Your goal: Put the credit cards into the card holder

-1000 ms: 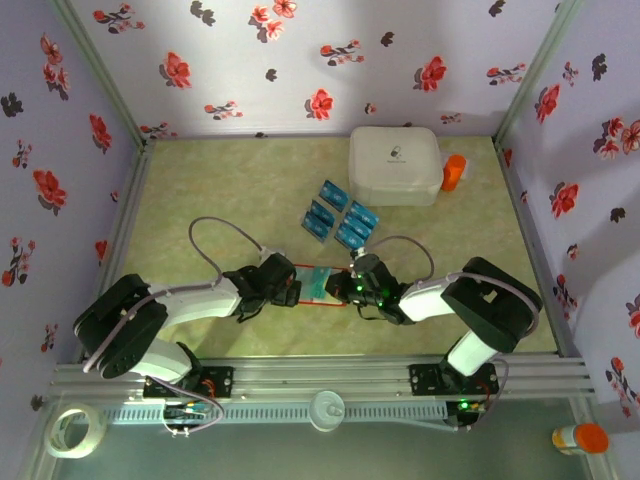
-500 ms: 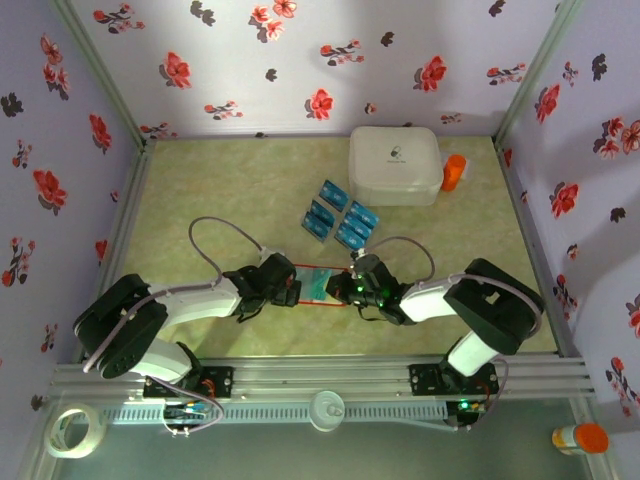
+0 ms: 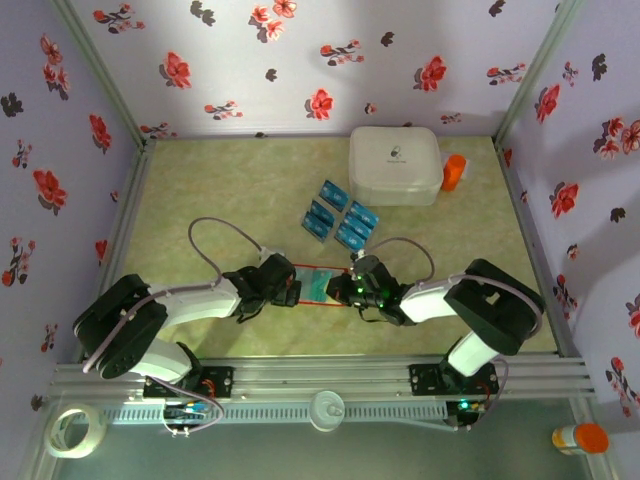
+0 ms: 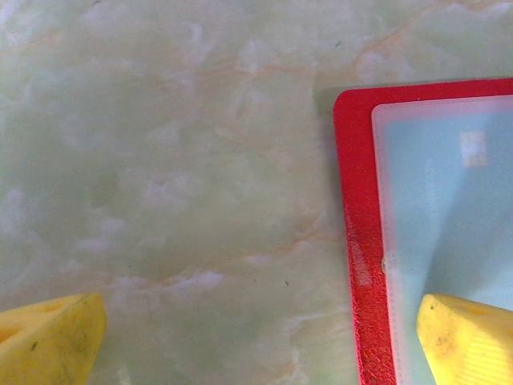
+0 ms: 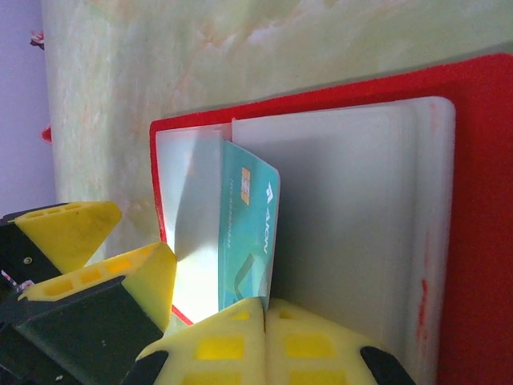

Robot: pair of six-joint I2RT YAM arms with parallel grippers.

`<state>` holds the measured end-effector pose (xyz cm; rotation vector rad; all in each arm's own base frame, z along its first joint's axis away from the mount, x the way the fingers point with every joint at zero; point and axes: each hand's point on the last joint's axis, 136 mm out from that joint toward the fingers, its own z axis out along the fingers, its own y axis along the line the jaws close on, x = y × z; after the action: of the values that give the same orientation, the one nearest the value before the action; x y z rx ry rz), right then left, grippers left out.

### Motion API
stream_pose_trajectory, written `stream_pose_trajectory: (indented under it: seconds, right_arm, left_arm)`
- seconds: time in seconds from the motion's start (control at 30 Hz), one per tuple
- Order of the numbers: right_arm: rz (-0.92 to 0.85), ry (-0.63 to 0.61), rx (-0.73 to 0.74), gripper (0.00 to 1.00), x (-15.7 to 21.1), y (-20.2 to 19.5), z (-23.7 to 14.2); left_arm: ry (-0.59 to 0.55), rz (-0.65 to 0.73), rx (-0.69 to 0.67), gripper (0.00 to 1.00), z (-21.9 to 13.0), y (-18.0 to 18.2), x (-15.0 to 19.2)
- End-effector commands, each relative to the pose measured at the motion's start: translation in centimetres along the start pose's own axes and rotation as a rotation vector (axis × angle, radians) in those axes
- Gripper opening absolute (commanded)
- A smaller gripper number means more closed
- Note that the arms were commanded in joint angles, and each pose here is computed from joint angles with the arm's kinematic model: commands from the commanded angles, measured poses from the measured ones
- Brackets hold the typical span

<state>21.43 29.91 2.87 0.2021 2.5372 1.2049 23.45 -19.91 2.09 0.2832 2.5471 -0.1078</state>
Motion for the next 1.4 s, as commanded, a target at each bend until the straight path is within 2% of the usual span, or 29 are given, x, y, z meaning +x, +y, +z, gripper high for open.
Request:
stream_pose_trajectory:
  seconds: [0.0,0.43,0.6,0.7,0.77,0.9,1.07,1.37]
  right_arm:
    - [0.021,0.064,0.081,0.00,1.6,-2.1,0.5]
    - [0.012,0.121,0.083,0.01,1.9,-1.4,1.8]
    - [-0.058,0.129,0.110,0.24,1.6,-0.5,0.2]
    - [-0.124,0.105,0.162,0.30,0.7,-0.1,-1.5]
    - [-0.159,0.095,0.190,0.30,0.3,0.1,-2.4]
    - [-0.210,0.090,0.208,0.18,-0.7,1.2,-2.7]
    - [-0.228,0.108,0.204,0.06,-1.2,2.2,-1.2]
    - [-0.225,0.139,0.210,0.03,-1.3,2.1,1.2]
  left_arm:
    - [0.058,0.033,-0.080,1.00,0.2,2.1,2.3]
    - [0.053,0.030,-0.077,1.00,0.0,2.1,2.3]
    - [0.053,0.028,-0.077,1.00,0.0,2.1,2.3]
    - [0.051,0.026,-0.077,1.00,0.1,2.1,2.3]
    - [0.052,0.026,-0.077,1.00,0.1,2.1,2.3]
    - [0.050,0.023,-0.076,1.00,0.0,2.2,2.4]
    - [0.049,0.020,-0.078,1.00,0.0,2.3,2.5]
    - [0.047,0.019,-0.075,1.00,-0.1,2.3,2.5]
